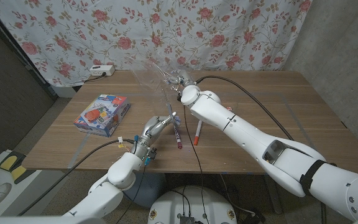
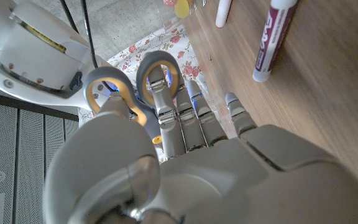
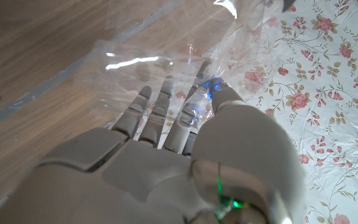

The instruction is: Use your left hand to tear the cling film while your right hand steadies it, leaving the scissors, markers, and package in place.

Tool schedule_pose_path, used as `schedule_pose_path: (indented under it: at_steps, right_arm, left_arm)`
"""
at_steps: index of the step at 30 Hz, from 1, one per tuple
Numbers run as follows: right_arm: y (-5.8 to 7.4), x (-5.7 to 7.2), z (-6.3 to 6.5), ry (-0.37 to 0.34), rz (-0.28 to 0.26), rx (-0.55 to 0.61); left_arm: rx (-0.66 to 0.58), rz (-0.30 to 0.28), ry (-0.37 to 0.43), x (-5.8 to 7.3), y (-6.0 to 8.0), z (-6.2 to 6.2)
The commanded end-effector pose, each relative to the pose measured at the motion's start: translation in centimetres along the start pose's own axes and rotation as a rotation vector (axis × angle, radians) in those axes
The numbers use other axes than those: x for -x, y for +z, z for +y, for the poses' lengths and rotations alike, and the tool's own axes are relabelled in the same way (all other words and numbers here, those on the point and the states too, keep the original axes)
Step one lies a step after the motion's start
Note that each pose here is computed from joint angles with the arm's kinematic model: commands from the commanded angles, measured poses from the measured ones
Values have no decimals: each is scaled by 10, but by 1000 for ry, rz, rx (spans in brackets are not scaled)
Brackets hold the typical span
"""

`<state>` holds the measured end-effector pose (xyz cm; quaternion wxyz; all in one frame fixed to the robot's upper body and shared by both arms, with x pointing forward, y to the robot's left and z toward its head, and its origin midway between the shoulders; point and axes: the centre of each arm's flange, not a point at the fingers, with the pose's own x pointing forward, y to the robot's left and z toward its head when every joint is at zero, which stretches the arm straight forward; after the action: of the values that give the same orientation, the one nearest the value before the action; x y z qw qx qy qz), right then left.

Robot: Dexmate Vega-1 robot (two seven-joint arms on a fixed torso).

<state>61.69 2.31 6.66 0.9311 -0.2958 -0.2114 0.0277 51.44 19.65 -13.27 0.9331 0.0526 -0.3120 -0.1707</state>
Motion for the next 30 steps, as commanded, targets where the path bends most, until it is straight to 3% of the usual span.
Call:
schedule_pose_path:
  at_steps: [1,17,30]
  right_arm:
    - [-6,-5,-4,-16,8,17]
    - [-6,-8,-1,-36,-13,54]
    - [-9,-11,1,-34,-4,39]
  left_arm:
    - [-17,-26,-11,-3,3,12]
    - [-35,-53,-27,-1,9,37]
    - [-33,-57,-37,-4,9,39]
